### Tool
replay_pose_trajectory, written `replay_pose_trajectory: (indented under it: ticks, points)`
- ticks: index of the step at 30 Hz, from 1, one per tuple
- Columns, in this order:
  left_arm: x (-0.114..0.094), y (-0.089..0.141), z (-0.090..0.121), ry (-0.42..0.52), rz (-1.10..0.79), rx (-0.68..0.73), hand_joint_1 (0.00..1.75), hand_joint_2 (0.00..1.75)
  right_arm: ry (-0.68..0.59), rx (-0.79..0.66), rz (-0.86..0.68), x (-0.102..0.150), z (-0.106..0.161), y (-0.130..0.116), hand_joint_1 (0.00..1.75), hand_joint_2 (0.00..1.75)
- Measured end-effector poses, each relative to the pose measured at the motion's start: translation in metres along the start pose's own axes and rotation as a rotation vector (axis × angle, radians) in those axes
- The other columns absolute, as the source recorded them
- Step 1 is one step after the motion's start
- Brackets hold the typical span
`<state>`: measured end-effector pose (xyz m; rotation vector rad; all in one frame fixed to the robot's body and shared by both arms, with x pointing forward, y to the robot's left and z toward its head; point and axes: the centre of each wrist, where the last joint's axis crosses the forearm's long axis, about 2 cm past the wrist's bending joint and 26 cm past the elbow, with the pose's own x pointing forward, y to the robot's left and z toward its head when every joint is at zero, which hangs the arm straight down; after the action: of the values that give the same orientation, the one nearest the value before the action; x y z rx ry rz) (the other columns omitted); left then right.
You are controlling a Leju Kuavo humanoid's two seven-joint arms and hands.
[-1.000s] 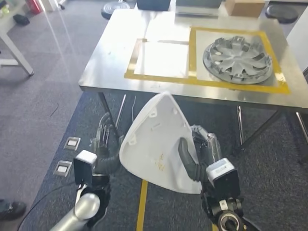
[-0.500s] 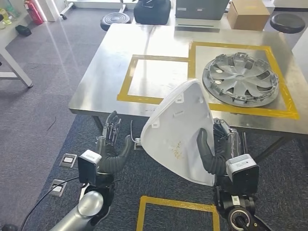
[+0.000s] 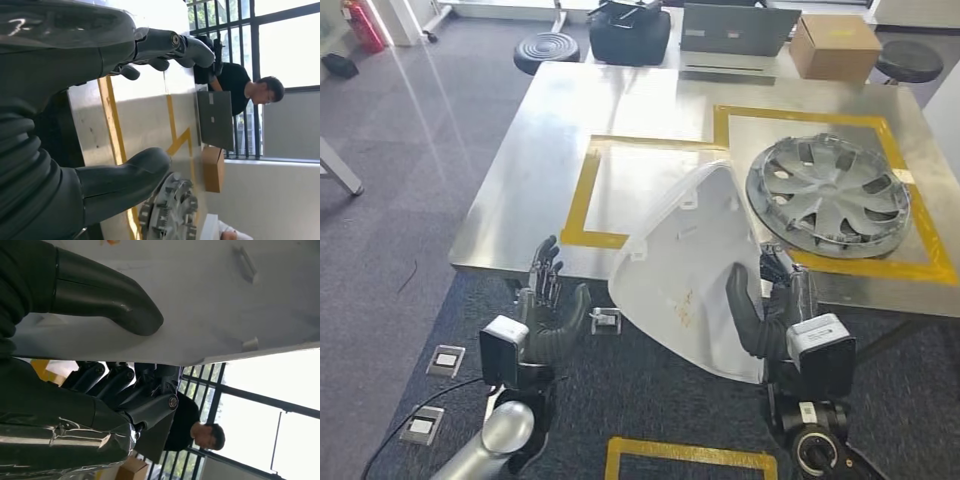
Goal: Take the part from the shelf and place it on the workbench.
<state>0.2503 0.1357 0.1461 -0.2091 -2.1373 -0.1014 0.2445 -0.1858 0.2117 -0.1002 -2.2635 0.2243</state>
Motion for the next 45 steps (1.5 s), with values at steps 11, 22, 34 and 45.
replay_pose_trajectory:
  ticks: [11, 22, 34, 45]
  points:
    - [-0.003, -0.001, 0.003, 0.010, -0.001, 0.000, 0.00, 1.75, 0.000, 0.004, 0.014, -0.002, 0.002, -0.003, 1.75, 1.75]
    - [-0.007, -0.002, 0.002, 0.006, 0.004, -0.024, 0.00, 1.75, -0.015, 0.009, 0.017, -0.002, -0.001, -0.003, 1.75, 1.75]
    - [-0.004, -0.007, -0.007, -0.107, -0.073, 0.010, 0.00, 1.75, -0.002, 0.069, 0.020, -0.008, -0.021, -0.004, 1.75, 1.75]
    - [0.004, -0.007, -0.007, -0.214, -0.177, 0.063, 0.00, 1.75, 0.051, 0.108, 0.044, -0.022, -0.026, -0.003, 1.75, 1.75]
